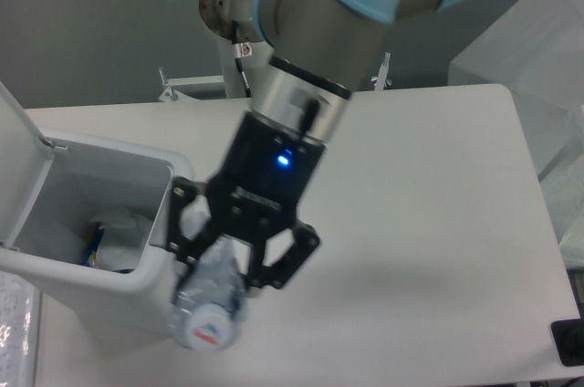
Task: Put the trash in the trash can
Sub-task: 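Lift the bottle and carry it over the trash bin, then lower the bottle into the bin and open the gripper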
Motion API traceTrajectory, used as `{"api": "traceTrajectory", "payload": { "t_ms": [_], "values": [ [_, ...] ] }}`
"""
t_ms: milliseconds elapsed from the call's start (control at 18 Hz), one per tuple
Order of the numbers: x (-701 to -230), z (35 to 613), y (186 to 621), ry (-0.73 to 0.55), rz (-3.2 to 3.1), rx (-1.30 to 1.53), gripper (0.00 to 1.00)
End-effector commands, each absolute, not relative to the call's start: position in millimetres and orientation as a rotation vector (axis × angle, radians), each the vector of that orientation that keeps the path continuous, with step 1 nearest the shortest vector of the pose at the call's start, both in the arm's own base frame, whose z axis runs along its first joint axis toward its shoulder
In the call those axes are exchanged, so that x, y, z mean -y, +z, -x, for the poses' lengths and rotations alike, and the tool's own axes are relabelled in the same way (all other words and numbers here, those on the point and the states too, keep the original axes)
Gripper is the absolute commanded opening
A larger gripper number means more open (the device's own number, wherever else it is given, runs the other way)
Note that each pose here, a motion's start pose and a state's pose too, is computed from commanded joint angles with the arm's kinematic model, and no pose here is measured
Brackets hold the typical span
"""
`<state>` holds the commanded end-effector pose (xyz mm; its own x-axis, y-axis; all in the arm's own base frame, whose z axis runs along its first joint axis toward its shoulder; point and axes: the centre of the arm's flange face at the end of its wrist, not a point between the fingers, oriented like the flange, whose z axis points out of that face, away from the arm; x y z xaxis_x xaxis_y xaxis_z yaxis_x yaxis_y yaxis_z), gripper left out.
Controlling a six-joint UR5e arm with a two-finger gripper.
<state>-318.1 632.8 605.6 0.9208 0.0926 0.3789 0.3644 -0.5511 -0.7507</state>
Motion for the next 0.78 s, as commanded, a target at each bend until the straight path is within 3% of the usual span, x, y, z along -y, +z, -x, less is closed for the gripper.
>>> {"api": "traceTrajectory", "payload": {
  "t_ms": [389, 778],
  "values": [
    [-648.7, 262.0, 585.4, -0.437, 2.185, 0.26, 0.52],
    [-635.0, 230.9, 533.2, -0.446, 2.262, 0.132, 0.55]
  ]
}}
